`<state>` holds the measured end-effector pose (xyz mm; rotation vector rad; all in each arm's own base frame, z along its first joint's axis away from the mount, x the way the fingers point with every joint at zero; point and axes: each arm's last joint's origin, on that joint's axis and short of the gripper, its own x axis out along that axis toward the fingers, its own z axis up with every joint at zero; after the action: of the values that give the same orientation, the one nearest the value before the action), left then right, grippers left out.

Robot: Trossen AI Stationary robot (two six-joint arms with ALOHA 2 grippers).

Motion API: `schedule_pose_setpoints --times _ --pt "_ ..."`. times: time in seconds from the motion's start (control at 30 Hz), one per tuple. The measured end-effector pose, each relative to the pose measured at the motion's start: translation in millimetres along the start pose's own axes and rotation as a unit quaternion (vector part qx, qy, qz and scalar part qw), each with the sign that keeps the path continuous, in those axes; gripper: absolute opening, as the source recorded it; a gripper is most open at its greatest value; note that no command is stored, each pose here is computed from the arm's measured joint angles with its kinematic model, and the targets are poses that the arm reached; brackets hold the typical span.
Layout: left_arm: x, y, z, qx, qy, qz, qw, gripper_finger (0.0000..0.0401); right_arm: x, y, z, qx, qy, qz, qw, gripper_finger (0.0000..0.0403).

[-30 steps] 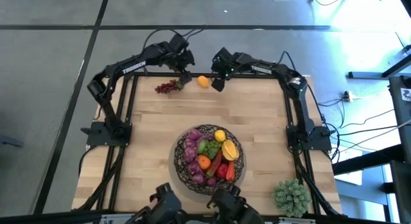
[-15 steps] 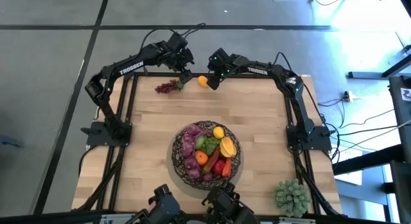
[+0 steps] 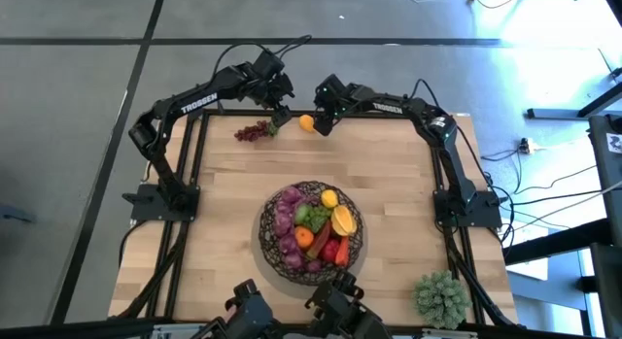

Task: Build produce basket
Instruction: Put the lemon into the mesh basket

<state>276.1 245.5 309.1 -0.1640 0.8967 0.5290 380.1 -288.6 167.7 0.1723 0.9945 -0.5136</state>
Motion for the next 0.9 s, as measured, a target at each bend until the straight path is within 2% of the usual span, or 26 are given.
schedule_pose_setpoints --times 0.17,0.3,0.7,0.8,0.9 --pt "0 0 0 -0.005 0.0 0.0 1.0 0.0289 0 0 1 -0.006 -0.006 -0.004 1.0 0.0259" --pt "0 0 0 -0.011 0.0 0.0 1.0 0.0289 0 0 1 -0.057 -0.007 0.004 0.998 0.0259" --pt "0 0 0 -0.011 0.0 0.0 1.0 0.0289 0 18 5 -0.169 -0.045 0.103 0.979 0.0259" --pt "0 0 0 -0.012 0.0 0.0 1.0 0.0289 0 21 5 -0.185 -0.042 0.091 0.978 0.0259" --pt "0 0 0 -0.011 0.0 0.0 1.0 0.0289 -2 18 6 -0.184 -0.025 0.034 0.982 0.0259"
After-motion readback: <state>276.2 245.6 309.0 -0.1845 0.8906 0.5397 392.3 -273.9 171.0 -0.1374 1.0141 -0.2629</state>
